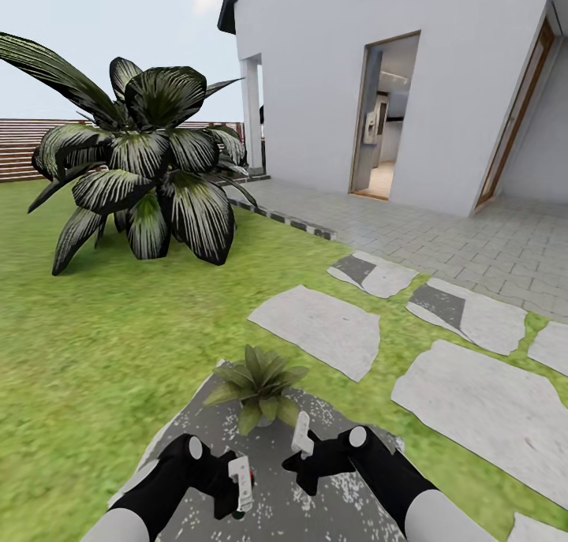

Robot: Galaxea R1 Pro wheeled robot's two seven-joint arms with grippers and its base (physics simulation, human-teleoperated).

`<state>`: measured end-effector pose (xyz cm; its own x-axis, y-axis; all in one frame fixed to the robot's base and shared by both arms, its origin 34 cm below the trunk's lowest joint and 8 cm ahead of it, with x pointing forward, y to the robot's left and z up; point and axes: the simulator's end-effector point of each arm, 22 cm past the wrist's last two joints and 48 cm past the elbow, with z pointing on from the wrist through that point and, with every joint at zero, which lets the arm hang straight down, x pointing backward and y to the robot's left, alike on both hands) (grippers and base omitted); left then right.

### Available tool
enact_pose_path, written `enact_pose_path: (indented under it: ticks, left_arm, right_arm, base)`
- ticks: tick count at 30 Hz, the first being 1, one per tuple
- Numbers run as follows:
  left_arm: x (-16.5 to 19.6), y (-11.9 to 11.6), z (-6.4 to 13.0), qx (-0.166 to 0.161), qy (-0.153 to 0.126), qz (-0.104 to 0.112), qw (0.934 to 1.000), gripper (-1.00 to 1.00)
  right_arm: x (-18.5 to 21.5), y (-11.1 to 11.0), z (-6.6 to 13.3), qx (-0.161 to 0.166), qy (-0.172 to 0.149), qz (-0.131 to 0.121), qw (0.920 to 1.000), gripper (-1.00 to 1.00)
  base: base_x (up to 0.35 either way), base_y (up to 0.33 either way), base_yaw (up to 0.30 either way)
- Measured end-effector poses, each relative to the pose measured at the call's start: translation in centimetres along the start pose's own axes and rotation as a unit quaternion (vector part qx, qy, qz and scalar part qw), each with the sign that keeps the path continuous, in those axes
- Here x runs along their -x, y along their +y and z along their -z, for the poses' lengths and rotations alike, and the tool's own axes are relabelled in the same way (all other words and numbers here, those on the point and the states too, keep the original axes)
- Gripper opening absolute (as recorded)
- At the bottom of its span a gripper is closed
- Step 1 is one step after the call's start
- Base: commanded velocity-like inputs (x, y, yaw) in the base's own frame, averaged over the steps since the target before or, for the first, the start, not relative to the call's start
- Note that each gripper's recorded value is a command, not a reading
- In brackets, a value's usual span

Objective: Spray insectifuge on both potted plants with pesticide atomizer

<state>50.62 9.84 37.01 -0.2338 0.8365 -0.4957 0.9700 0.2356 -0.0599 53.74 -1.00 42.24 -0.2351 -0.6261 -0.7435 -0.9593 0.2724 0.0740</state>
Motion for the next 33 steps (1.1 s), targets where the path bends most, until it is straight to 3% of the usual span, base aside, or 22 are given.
enact_pose_path:
  ticks: [21, 27, 33]
  left_arm:
    - [2.0, -0.7, -0.6, -0.006, -0.02, 0.003, 0.9998, -1.0]
    - [2.7, -1.2, -0.8, -0.015, -0.04, 0.019, 0.9989, -1.0]
    - [2.6, -1.6, -1.1, -0.02, -0.043, 0.024, 0.9986, -1.0]
  right_arm:
    - [1.6, 0.7, -0.8, 0.006, -0.012, 0.003, 0.9999, -1.0]
    - [1.7, 0.6, -0.8, 0.006, -0.012, 0.004, 0.9999, -1.0]
    - [1.7, 0.6, -0.8, 0.006, -0.012, 0.004, 0.9999, -1.0]
  base:
    - [0.0, 0.0, 0.0]
    - [0.0, 0.0, 0.0]
    - [0.0, 0.0, 0.0]
